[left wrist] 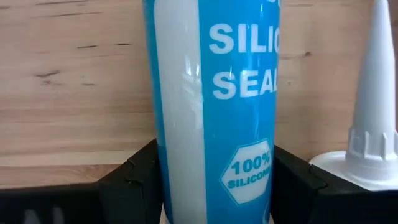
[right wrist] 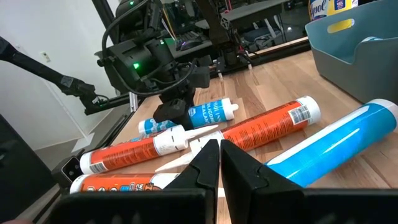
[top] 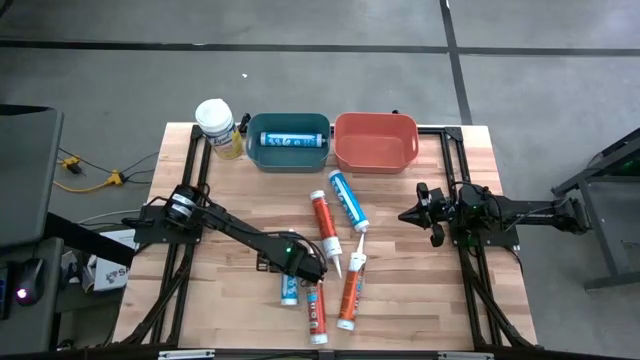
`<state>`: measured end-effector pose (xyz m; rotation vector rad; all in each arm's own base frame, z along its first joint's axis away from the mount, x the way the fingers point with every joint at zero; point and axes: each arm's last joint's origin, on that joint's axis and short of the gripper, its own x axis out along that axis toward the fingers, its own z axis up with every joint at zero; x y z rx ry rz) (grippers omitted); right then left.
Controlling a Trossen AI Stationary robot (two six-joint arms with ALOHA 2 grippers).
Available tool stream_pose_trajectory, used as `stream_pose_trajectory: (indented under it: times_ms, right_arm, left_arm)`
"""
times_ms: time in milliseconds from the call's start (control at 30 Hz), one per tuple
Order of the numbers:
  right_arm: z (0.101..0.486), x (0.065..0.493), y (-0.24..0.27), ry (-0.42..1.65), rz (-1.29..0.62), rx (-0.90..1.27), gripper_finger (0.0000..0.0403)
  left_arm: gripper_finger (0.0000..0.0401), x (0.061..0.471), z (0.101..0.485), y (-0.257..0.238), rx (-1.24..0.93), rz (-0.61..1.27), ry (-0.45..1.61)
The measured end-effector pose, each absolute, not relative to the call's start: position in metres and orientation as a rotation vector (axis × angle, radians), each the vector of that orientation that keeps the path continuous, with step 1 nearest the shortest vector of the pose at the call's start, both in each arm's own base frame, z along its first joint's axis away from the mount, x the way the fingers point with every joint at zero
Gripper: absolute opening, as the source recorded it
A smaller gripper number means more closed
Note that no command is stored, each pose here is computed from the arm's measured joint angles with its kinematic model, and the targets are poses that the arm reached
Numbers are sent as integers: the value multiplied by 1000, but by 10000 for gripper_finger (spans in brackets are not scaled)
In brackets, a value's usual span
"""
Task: Pick & place silicon tubes, Sealant and Lysol wipes
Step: Put the bottom blue sealant into the blue bin
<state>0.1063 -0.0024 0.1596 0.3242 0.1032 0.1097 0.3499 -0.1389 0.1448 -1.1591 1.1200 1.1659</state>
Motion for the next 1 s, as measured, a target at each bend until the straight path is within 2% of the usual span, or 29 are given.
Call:
stream_pose_trajectory:
  times_ms: [667,1000]
  right_arm:
    - [160,106,-2,103,110,324,12]
    - [160,106,-2,103,110,324,12]
  left_arm:
    - [194,350,144,-140,-1047,1048,1207]
    - [194,348,152,-138,-1008,1031,1161]
